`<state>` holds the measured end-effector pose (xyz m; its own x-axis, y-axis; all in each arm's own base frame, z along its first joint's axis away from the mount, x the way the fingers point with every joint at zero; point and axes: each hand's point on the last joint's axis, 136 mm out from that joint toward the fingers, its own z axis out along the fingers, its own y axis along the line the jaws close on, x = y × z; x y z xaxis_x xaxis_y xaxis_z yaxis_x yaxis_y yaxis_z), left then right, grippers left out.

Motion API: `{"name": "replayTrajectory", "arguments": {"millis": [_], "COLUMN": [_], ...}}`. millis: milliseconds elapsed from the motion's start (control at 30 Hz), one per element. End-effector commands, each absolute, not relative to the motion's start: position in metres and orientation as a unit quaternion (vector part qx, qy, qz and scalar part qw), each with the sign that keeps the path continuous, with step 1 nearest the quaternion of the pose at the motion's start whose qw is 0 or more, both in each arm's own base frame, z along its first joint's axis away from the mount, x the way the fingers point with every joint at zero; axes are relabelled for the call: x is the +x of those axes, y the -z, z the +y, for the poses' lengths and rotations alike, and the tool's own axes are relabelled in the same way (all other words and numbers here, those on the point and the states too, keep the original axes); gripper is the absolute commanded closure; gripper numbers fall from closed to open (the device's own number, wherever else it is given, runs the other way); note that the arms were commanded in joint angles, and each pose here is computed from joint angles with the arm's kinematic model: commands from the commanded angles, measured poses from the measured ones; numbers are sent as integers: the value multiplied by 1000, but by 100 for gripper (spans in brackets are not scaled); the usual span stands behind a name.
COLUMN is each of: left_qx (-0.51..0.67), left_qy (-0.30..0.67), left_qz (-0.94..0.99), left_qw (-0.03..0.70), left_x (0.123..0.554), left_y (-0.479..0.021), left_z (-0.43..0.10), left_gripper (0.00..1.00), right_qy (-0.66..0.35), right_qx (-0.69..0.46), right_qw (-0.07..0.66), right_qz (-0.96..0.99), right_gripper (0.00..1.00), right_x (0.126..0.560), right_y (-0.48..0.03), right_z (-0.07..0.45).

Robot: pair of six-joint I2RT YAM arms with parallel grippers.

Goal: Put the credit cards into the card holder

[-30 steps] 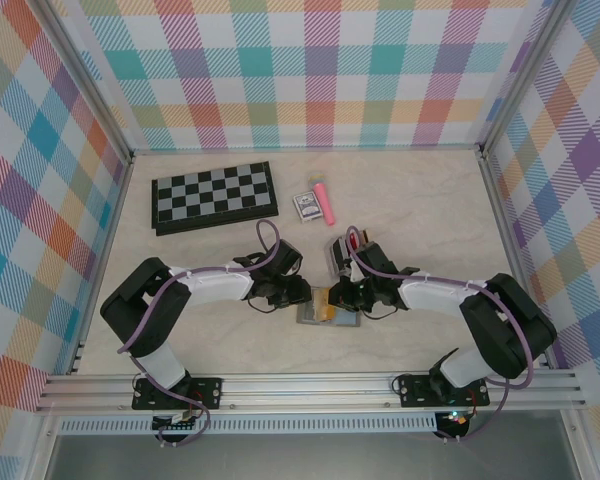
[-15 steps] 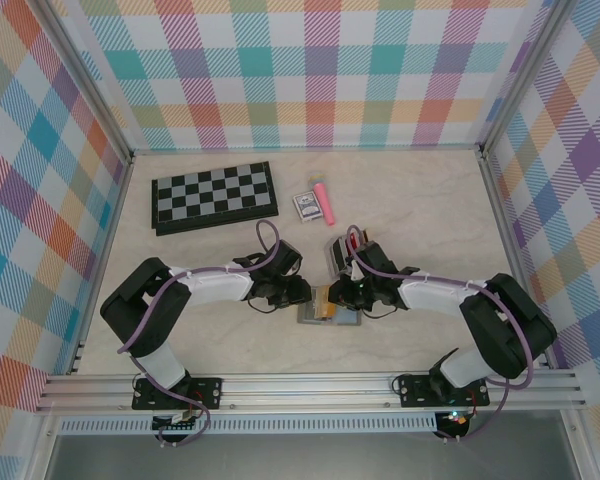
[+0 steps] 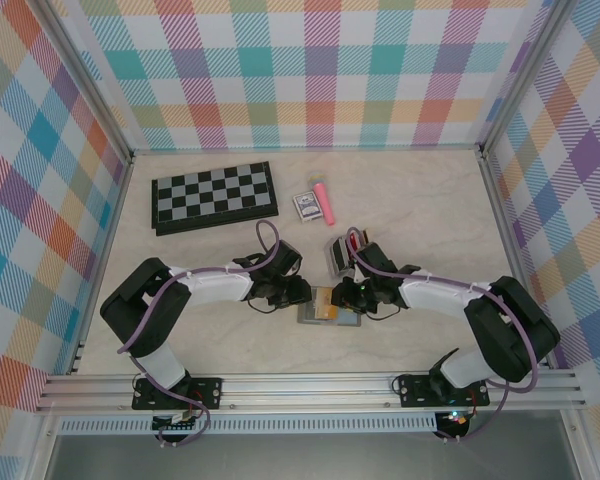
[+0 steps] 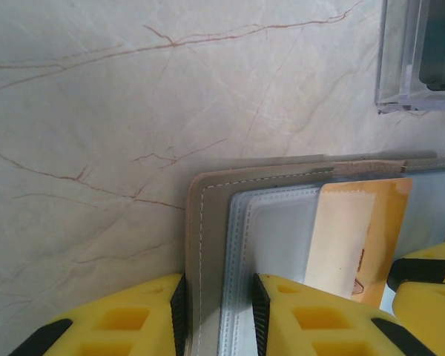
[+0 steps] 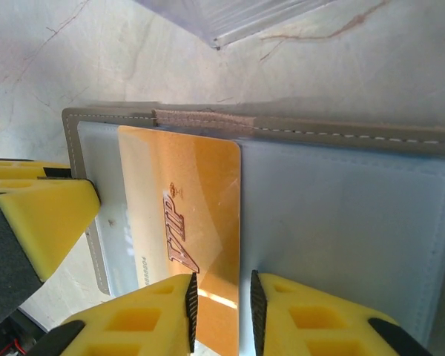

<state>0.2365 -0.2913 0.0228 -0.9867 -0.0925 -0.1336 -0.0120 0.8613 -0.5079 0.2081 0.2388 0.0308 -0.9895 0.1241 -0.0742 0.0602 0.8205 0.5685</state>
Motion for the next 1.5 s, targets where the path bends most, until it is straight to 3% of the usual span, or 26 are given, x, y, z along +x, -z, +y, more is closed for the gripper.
{"name": "replayTrajectory", "arguments": {"millis": [0,433,667,967,1100,1300,1467], "left_qx": [-23,-24,-24,-23,-20,-20,-18], "left_qy": [256,258,252,246,242,233,227], "left_qz": [965,964,965,967,967,969,970], "left_qw": [60,62,66,68,73,79,82], "left_x": [223,223,224,225,226,226,225], "left_y": [-16,-17,-18,-18,-20,-21,-20], "left_z": [-290,-291,-288,-286,-285,-279,-276], "left_gripper": [70,69,68,68,68,73,78], "right_qy": [-306,-314,-280,-260,-251,-256,-245], "right_qx": [32,10,-9,-31,-29,-19,-37], "right_qw": [52,33,39,45,49,83,86], "right_qz": [950,949,959,964,966,963,965], "right_gripper": [74,80,92,98,97,86,85], "right_x": [211,216,210,204,205,224,242], "right_y": [-37,-34,-31,-32,-33,-57,-62], "right_z": [249,267,259,246,241,248,260]}}
